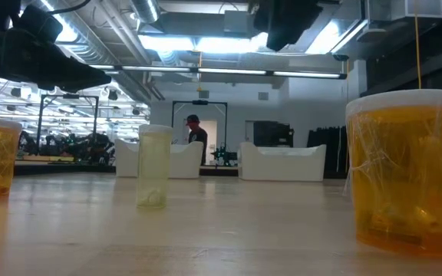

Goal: Pick and place medicine bottles into bin by pill shape (circle, oval)
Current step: Put the yellow pill bottle into the right white bin

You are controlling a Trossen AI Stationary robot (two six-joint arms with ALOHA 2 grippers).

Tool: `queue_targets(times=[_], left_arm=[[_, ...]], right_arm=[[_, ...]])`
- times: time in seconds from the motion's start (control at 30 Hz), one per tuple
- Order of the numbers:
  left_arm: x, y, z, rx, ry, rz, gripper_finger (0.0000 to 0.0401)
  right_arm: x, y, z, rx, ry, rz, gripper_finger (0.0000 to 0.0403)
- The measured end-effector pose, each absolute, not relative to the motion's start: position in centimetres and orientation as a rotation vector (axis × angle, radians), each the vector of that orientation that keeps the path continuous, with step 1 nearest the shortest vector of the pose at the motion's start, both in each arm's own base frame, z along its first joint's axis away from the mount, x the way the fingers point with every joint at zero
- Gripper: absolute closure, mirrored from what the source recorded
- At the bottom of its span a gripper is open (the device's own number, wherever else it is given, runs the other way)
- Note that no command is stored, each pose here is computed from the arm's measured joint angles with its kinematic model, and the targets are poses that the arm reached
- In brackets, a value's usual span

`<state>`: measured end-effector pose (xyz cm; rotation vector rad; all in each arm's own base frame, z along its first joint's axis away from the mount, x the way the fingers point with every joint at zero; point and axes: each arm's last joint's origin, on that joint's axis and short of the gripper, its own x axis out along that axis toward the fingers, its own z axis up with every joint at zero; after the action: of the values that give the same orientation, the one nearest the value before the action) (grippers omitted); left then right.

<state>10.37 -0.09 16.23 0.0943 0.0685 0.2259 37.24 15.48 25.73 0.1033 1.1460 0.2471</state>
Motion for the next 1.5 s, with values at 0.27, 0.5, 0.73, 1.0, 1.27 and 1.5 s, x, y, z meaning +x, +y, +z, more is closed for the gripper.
queue_targets(times=[0.27,0.5,0.73,1.0,1.27,1.5], left_arm=[[10.4,-0.1,16.2,0.095,0.068,0.226,0.0235],[10.4,-0.1,16.2,0.095,0.068,0.226,0.0235],[10.4,-0.1,16.2,0.095,0.068,0.226,0.0235],[10.4,-0.1,16.2,0.095,0.068,0.226,0.0235],[10.4,-0.1,16.2,0.095,0.068,0.226,0.0235],[10.4,-0.1,16.2,0.095,0.068,0.226,0.0235]], right_arm=[[38.2,15.9,24.6,0.091,1.119,0.234,0.0166],[39.8,15.1,25.3,0.151,0.976,0.211,0.0158],[41.6,14.0,25.6,0.149,0.834,0.238,0.0158],[43.7,12.0,26.0,0.207,0.728,0.23,0.0158],[47.6,13.1,25.6,0.063,0.877,0.251,0.0158],[46.8,13.6,24.7,0.0,1.07,0.189,0.0158]])
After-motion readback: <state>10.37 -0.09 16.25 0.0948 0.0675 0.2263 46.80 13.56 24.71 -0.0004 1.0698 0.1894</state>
